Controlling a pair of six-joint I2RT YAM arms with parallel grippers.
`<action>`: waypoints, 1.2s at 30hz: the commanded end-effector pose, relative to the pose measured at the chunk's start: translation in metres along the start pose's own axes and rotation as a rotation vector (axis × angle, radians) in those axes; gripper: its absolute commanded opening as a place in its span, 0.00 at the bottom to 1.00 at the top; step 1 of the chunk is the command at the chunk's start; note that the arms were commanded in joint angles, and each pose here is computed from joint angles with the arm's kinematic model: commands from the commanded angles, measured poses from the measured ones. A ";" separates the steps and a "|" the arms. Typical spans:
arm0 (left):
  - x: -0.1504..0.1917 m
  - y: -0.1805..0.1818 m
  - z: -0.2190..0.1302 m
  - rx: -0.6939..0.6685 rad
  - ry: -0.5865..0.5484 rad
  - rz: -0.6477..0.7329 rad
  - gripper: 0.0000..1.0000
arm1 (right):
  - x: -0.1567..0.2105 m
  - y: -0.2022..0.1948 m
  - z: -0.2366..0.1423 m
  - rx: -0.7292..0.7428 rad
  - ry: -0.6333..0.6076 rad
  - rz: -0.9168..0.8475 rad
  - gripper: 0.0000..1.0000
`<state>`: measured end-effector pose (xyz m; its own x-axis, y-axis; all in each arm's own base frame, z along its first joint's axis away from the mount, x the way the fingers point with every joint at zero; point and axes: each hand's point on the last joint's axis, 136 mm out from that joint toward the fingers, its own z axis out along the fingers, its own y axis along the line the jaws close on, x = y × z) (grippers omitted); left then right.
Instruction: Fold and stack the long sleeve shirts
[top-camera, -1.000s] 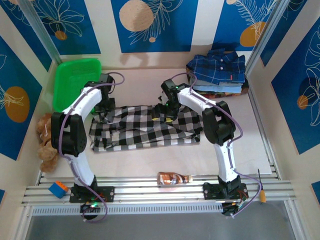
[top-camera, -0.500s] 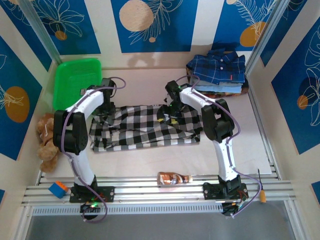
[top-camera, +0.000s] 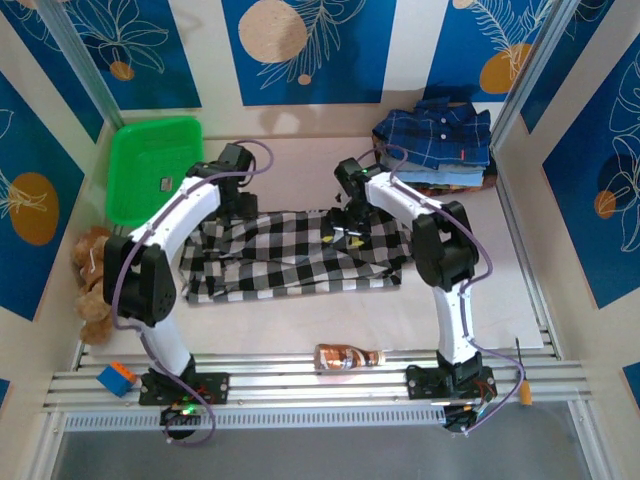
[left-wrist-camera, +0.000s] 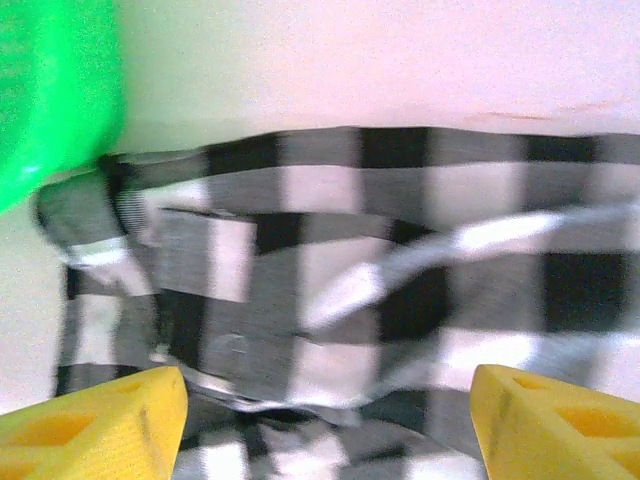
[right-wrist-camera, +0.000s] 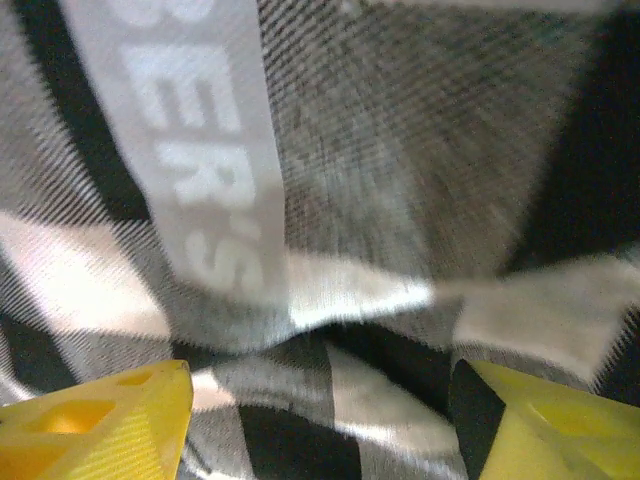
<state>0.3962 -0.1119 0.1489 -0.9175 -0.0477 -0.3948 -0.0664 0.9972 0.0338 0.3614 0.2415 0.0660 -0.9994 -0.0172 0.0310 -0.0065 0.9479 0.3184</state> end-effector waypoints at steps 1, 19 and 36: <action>0.007 -0.034 -0.005 0.135 0.013 0.024 0.74 | 0.000 0.001 -0.034 -0.004 -0.074 0.031 0.71; 0.080 0.031 0.119 -0.057 0.322 -0.103 0.59 | -0.046 -0.027 0.038 0.028 -0.046 0.335 0.19; 0.140 0.022 0.072 0.115 0.416 -0.328 0.72 | -0.207 0.025 0.077 -0.368 -0.208 0.694 0.25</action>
<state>0.3213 -0.0906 0.0252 -0.9555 -0.2879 -0.0644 -0.2798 0.9535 -0.1118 0.5343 0.2866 0.0257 -0.8316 0.5443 0.1105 0.5139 0.6788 0.5245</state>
